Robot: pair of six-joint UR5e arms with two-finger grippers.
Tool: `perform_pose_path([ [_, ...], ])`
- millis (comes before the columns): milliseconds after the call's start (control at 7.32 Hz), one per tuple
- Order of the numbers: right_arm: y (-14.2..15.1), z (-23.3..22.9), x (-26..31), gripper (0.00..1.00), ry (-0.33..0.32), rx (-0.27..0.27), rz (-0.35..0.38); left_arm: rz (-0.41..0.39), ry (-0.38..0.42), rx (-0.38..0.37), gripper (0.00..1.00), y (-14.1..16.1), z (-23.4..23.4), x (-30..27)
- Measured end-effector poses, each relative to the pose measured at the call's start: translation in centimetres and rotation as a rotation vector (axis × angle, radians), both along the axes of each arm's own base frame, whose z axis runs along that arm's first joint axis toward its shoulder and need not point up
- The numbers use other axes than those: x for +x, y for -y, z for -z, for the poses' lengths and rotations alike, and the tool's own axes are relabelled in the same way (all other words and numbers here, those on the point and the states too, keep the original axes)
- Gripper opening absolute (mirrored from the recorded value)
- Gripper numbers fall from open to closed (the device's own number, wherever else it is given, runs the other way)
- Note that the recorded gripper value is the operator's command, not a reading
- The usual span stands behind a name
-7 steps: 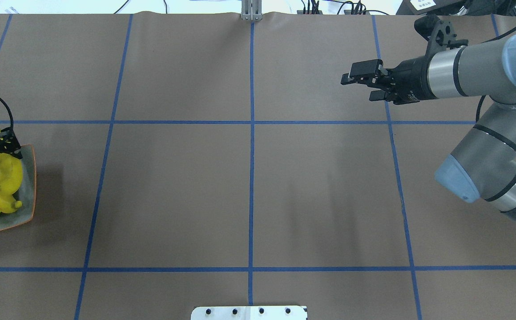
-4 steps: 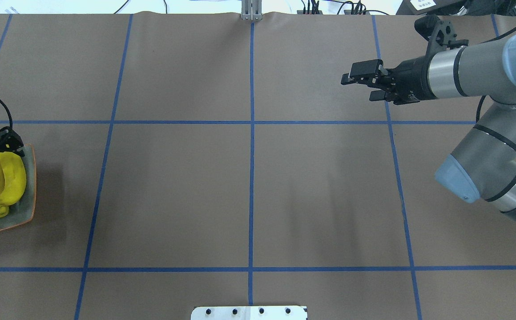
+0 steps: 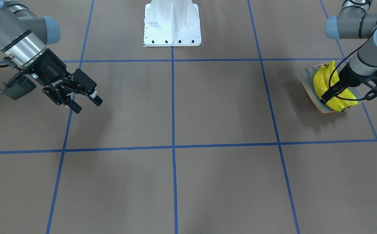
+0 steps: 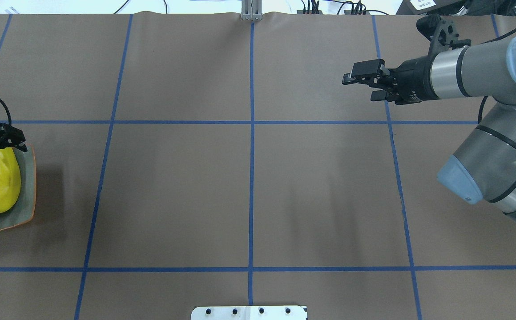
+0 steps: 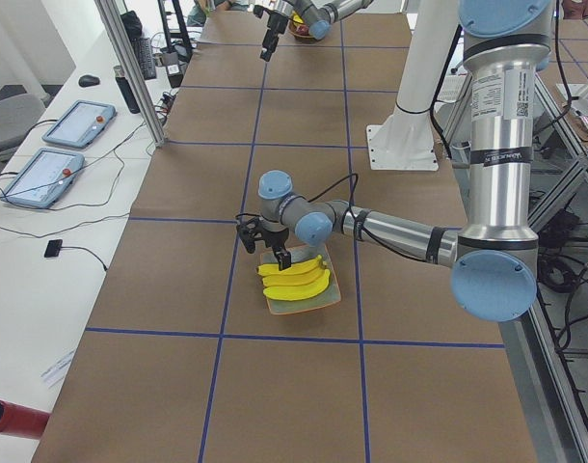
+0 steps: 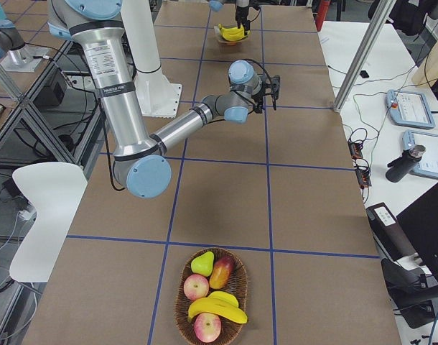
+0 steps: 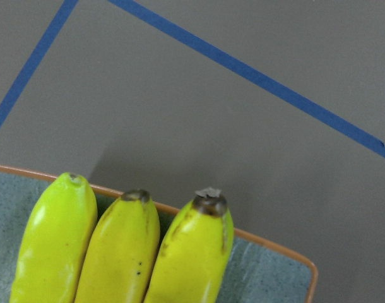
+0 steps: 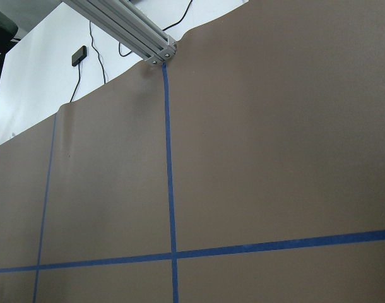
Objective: Transfer all bananas from basket to plate
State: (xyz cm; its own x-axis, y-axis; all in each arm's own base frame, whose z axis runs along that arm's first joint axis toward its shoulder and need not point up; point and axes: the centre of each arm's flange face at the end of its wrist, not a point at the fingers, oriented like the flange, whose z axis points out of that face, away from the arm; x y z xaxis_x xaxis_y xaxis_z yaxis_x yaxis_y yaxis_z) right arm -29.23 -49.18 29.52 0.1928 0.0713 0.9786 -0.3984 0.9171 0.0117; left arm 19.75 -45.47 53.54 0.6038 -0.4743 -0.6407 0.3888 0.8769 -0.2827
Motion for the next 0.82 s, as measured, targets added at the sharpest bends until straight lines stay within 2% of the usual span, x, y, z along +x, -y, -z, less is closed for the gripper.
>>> perform_pose_path([
  [273, -0.6, -3.3, 2.5, 1.0, -0.045, -0.016, -0.014, -0.022, -0.032, 0.068, 1.0, -0.3, 3.0, -0.3],
  [410, -0.5, -6.2, 5.2, 1.0, -0.098, -0.013, -0.031, -0.048, -0.048, 0.113, 1.0, -0.3, 4.4, -0.2],
  [820, -2.1, -19.6, 17.4, 1.0, -0.325, -0.018, -0.035, -0.098, -0.098, 0.176, 1.0, -0.2, 7.1, 0.4],
])
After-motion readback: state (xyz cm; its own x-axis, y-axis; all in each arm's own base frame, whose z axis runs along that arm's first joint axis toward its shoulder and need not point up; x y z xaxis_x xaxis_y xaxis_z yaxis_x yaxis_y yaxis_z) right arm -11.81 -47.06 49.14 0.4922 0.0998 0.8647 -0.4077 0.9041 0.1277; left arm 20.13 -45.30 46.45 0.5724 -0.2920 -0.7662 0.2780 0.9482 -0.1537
